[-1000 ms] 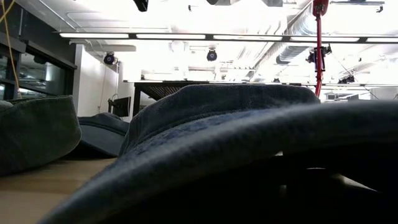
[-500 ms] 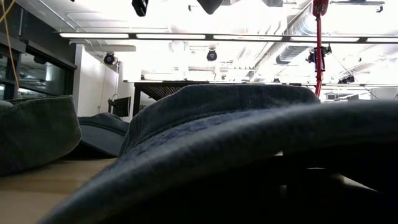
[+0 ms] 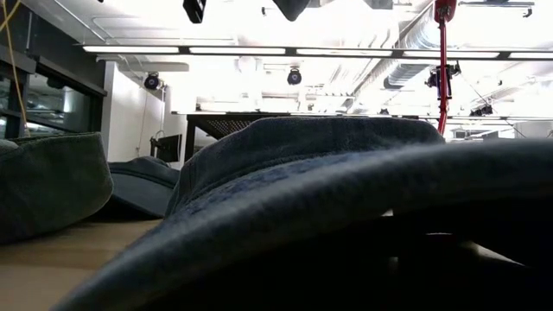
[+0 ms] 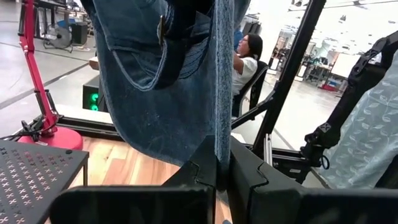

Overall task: Pick & Place hat
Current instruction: Put the top right dark blue cap on the shelf

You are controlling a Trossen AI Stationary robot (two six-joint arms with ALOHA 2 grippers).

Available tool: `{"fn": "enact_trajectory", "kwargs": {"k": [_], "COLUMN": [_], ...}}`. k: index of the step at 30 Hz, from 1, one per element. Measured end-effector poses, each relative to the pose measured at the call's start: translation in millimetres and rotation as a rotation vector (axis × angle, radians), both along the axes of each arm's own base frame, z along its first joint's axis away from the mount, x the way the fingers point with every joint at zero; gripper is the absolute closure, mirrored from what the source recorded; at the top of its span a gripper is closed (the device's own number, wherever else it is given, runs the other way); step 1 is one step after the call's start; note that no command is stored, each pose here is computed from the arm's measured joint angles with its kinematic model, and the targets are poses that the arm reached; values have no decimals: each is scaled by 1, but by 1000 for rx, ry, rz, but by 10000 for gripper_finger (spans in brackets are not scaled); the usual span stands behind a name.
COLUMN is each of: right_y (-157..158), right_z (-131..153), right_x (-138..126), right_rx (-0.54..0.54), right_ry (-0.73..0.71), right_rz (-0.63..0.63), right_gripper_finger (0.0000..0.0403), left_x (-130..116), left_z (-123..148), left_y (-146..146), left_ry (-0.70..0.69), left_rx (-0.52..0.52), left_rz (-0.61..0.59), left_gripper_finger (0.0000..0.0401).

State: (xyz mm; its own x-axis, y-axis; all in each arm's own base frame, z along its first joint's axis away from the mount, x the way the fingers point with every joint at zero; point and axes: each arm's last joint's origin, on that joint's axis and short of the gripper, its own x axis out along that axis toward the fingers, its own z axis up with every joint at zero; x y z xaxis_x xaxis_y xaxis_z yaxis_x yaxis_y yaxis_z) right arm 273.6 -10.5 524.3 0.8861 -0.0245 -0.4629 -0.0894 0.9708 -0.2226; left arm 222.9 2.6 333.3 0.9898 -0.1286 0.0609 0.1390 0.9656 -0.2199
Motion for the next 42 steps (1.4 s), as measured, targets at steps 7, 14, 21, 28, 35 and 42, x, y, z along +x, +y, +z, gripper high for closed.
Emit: {"fn": "enact_trajectory", "kwargs": {"k": [7, 14, 21, 28, 35, 42], "right_y": [0, 0, -1, -1, -2, -3], "right_z": [-3, -2, -2, -1, 0, -3], "right_x": [4, 4, 4, 5, 4, 2], "right_rx": [-30, -52, -67, -54, -58, -50], "right_ry": [17, 11, 7, -9, -10, 26], "right_rz": [4, 15, 18, -6, -47, -72], "right_gripper_finger": [259, 300, 377, 380, 380, 380], "left_x": [0, 0, 0, 0, 0, -1], "left_z": [0, 0, 0, 0, 0, 1], "left_y": [0, 0, 1, 1, 3, 5], "left_ry": [1, 2, 3, 3, -9, -14], "left_rx": [0, -2, -7, -10, 65, 111], "left_rz": [1, 15, 18, 27, 112, 189], "left_gripper_finger": [395, 395, 395, 374, 335, 271]}}
